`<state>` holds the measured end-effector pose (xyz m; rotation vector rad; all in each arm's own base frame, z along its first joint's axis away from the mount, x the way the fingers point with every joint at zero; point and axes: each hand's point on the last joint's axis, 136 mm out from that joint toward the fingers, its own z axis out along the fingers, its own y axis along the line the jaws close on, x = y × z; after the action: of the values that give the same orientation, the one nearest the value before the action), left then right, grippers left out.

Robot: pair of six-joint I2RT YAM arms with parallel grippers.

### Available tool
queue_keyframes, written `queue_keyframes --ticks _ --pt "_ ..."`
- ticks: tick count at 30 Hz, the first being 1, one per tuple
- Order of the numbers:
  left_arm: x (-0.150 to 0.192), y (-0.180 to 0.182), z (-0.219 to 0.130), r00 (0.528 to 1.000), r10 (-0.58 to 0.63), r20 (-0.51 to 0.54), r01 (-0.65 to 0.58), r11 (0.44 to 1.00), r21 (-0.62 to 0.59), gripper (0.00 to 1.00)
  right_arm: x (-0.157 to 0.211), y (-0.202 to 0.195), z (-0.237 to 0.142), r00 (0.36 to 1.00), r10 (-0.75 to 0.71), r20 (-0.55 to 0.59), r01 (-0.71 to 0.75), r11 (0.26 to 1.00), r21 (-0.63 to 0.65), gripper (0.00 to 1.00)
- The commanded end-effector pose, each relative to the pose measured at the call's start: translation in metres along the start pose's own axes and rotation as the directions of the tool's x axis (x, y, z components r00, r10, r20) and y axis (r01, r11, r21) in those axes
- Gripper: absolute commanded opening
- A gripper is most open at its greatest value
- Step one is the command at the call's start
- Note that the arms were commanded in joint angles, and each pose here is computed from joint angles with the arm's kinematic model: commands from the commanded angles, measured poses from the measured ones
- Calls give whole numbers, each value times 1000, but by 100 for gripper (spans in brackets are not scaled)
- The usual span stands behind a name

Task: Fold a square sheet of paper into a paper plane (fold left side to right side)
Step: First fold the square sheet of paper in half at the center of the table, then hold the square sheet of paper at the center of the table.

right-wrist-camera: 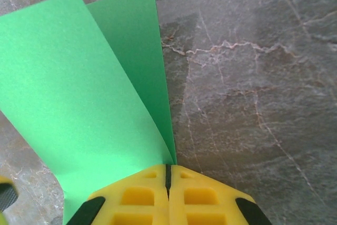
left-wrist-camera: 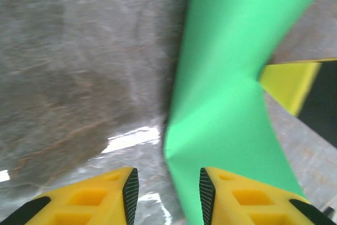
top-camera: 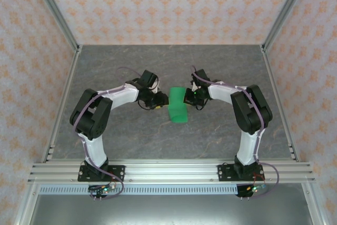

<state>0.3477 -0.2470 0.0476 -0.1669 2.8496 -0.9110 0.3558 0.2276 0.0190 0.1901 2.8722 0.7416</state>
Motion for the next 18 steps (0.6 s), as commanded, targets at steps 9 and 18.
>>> queue_keyframes --ticks 9,18 --pt "-12 -49 33 997 74 -2 -73 992 105 36 25 -45 20 996 38 -82 -23 985 174 8" --pt "4 -18 54 997 52 -57 -51 999 20 35 19 -29 15 998 20 -55 -14 995 103 8"
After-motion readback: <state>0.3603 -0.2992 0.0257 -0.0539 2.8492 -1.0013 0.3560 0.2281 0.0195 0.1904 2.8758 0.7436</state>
